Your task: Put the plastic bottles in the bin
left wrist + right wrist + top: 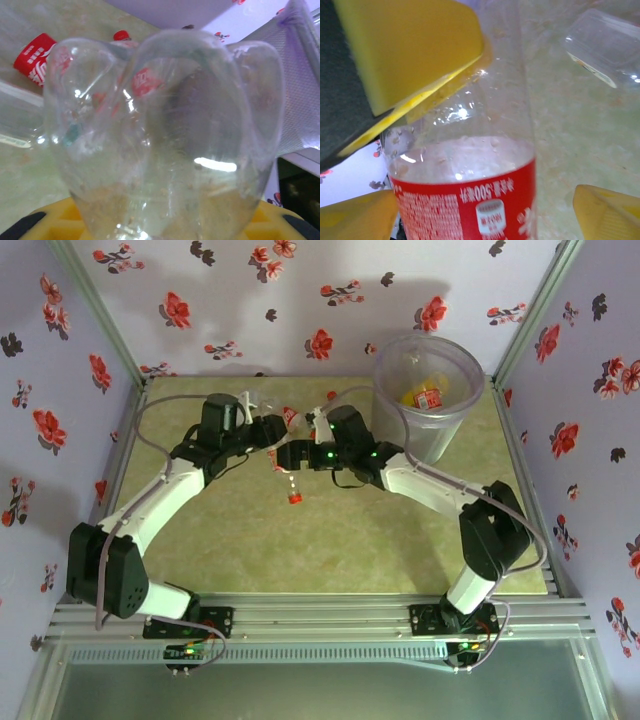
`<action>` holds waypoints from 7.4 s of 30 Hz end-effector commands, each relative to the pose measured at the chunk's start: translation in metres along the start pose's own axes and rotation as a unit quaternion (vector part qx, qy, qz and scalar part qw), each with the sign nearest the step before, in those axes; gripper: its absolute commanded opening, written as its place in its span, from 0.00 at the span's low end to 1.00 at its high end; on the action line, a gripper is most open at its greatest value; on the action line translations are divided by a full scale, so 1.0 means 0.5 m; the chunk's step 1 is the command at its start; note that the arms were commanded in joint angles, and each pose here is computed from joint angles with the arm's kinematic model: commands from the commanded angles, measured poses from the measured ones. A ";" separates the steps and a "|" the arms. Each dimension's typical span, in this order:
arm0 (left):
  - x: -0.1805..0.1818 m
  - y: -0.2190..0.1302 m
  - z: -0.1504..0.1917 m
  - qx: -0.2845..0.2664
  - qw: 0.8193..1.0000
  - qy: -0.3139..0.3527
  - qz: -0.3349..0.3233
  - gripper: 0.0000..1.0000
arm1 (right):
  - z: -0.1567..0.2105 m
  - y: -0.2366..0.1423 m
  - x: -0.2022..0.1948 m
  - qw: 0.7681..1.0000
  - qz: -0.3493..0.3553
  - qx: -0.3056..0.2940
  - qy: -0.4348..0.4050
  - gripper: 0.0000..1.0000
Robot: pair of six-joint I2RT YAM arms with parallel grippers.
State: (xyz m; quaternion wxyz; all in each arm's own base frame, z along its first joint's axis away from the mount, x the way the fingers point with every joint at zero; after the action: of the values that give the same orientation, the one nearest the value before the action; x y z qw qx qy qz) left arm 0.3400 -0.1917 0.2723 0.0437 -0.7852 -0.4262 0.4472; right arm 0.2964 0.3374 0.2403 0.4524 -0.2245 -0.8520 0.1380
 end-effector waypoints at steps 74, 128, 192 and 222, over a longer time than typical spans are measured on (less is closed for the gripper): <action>0.003 -0.040 0.046 -0.017 0.998 -0.031 0.049 1.00 | -0.368 -0.598 -0.089 0.845 0.457 -0.232 -0.151 0.47; 0.055 -0.109 0.034 -0.051 0.997 -0.047 0.017 1.00 | -0.377 -0.535 -0.363 0.830 0.529 -0.169 -0.050 0.61; 0.249 0.159 0.009 -0.033 0.907 -0.232 -0.349 0.99 | -0.123 -0.608 -0.082 0.919 0.291 -0.264 -0.018 0.94; 0.350 0.279 0.104 0.014 0.839 -0.366 -0.403 0.83 | 0.032 -0.568 -0.142 0.928 0.271 -0.252 0.043 0.93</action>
State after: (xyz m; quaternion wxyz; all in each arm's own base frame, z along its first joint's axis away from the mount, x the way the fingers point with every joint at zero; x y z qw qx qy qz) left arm 0.4573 -0.1825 0.1077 -0.0010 -0.3943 -0.6606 0.6388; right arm 0.2475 0.0552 0.3015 0.3730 -0.5622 -0.7375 0.0315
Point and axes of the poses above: each hand's point on the last joint's axis, 136 mm out from that joint toward the fingers, its own y axis out along the fingers, its own x axis along the line the jaws close on, z = x × y, the point moved 6 cm from there along -y, back along the fingers, and after that the axes turned 1 degree about y, right-handed, at the moved point
